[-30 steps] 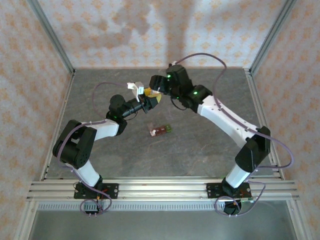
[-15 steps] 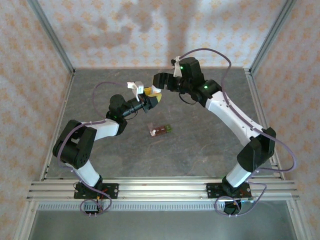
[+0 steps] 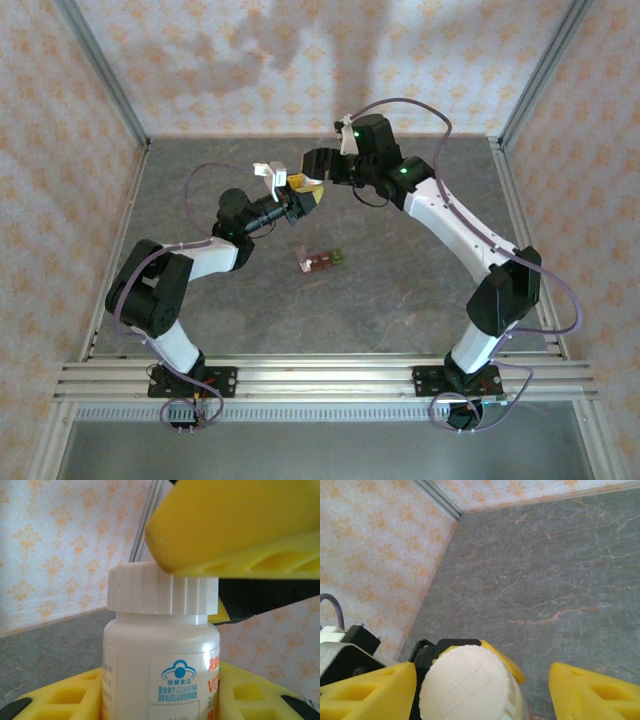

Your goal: Sort the pills into containers

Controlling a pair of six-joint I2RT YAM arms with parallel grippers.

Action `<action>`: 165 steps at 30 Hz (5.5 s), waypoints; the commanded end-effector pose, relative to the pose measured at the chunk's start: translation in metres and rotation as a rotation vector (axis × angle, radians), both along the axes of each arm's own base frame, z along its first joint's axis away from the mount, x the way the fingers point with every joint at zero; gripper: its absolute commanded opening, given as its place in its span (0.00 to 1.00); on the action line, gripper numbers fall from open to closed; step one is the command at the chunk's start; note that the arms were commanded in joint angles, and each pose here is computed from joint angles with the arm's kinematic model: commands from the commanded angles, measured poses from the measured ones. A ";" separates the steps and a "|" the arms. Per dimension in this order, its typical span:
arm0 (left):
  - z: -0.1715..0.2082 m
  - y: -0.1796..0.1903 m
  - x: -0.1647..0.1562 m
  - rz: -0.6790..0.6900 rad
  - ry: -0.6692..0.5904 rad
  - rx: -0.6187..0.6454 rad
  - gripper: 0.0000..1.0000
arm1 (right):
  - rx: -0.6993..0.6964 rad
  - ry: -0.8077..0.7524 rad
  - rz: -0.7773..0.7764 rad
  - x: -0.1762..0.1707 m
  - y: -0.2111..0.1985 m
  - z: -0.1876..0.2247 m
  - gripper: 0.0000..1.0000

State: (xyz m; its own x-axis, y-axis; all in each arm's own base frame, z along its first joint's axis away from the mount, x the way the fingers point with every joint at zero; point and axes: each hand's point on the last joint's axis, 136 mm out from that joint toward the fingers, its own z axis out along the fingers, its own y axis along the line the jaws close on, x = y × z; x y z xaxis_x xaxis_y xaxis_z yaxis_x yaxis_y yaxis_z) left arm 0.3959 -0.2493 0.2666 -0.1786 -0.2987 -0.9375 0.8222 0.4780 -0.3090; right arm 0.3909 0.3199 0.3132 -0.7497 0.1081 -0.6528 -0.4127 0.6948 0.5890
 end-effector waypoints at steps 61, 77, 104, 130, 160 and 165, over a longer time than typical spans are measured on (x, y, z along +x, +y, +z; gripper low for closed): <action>0.025 -0.005 -0.006 -0.038 -0.104 -0.011 0.00 | -0.006 -0.101 -0.044 -0.019 -0.025 0.041 0.81; 0.028 -0.007 -0.007 -0.057 -0.092 -0.025 0.00 | -0.025 -0.040 0.040 -0.016 0.006 0.019 0.70; 0.030 -0.007 -0.006 -0.055 -0.086 -0.032 0.00 | -0.055 -0.022 -0.054 -0.007 0.004 0.012 0.35; 0.019 -0.004 0.000 -0.022 -0.074 -0.015 0.00 | -0.043 -0.045 -0.384 -0.011 -0.011 0.030 0.68; 0.027 -0.008 -0.008 -0.070 -0.070 -0.034 0.00 | -0.023 -0.004 0.012 -0.011 0.020 0.017 0.62; 0.027 -0.008 -0.008 -0.072 -0.071 -0.034 0.00 | -0.028 0.006 0.011 -0.011 0.022 0.013 0.52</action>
State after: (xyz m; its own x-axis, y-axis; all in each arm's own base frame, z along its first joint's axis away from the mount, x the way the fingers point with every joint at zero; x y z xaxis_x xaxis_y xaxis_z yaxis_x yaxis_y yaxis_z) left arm 0.3940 -0.2538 0.2714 -0.1929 -0.3017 -0.9337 0.8413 0.4389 -0.3156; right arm 0.3856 0.3290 0.3186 -0.7514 0.0970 -0.6527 -0.3877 0.7355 0.5556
